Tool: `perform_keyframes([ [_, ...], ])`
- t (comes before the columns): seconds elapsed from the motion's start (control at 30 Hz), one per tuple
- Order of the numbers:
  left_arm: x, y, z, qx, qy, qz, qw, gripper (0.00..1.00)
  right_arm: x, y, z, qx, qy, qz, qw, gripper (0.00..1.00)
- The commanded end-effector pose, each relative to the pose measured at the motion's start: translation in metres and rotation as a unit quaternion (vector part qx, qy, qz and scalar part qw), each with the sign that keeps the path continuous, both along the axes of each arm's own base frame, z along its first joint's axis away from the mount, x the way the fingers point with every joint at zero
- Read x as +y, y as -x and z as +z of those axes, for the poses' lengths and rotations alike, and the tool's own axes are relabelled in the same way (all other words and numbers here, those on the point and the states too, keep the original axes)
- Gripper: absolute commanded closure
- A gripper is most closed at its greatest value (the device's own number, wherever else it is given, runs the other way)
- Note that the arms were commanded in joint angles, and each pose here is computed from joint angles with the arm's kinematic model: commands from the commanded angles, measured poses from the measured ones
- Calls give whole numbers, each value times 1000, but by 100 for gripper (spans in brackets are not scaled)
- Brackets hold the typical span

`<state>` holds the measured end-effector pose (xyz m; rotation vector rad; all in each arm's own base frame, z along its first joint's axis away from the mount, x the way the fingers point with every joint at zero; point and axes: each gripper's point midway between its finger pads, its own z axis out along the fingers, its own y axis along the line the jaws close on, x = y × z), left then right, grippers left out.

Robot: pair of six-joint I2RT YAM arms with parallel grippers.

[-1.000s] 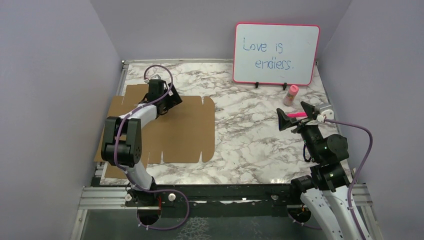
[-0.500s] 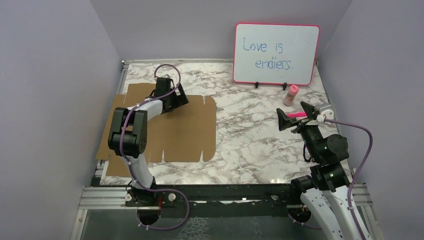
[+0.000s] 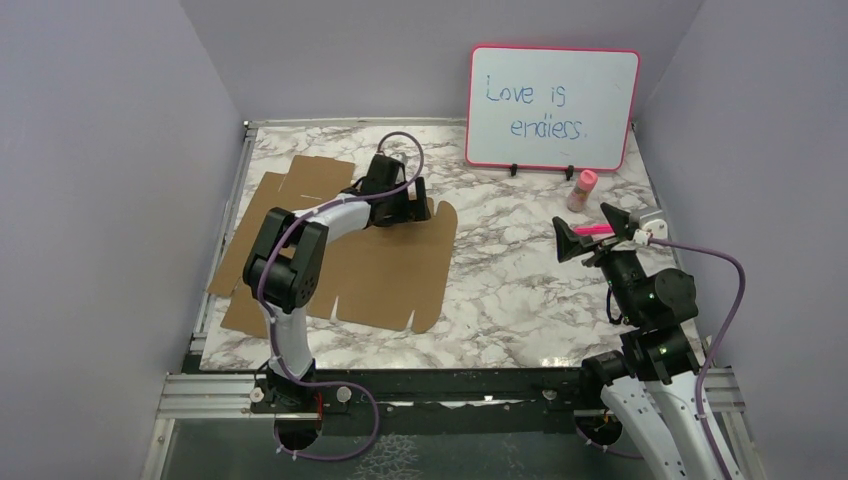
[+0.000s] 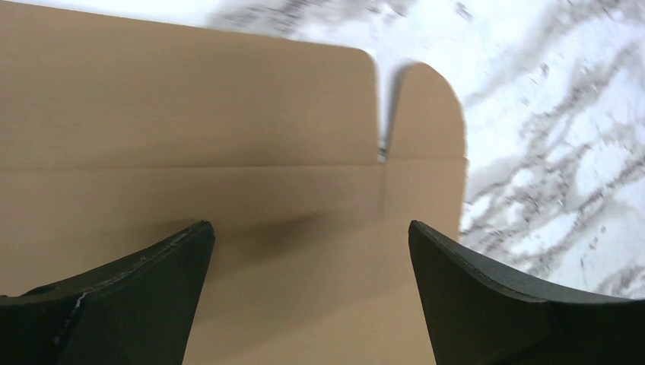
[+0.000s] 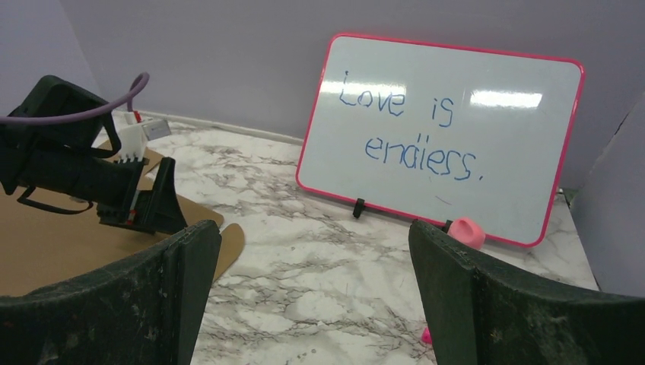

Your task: Fold the paper box

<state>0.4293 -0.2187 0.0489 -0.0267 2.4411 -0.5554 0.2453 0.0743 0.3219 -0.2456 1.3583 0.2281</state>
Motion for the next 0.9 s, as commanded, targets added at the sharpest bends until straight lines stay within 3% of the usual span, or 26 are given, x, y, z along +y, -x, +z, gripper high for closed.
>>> perform_keyframes([
  [0.0, -40, 18, 9, 6, 18, -68, 997, 1, 7, 5, 12, -9, -7, 21, 1000, 0],
  [0.23, -21, 20, 42, -23, -4, -27, 999, 1, 25, -3, 5, 26, -20, 62, 998, 0],
  [0.37, 12, 19, 61, -31, -8, 16, 999, 1, 50, -17, -19, 109, -31, 116, 987, 0],
  [0.57, 69, 28, 83, -49, -5, 80, 996, 1, 100, -39, -76, 243, -41, 226, 942, 0],
  [0.73, 122, 43, 74, -42, -32, 156, 986, 1, 127, -62, -107, 293, -58, 282, 912, 1],
  [0.87, 141, 54, 65, -30, -32, 184, 982, 1, 143, -85, -132, 323, -82, 303, 893, 4],
])
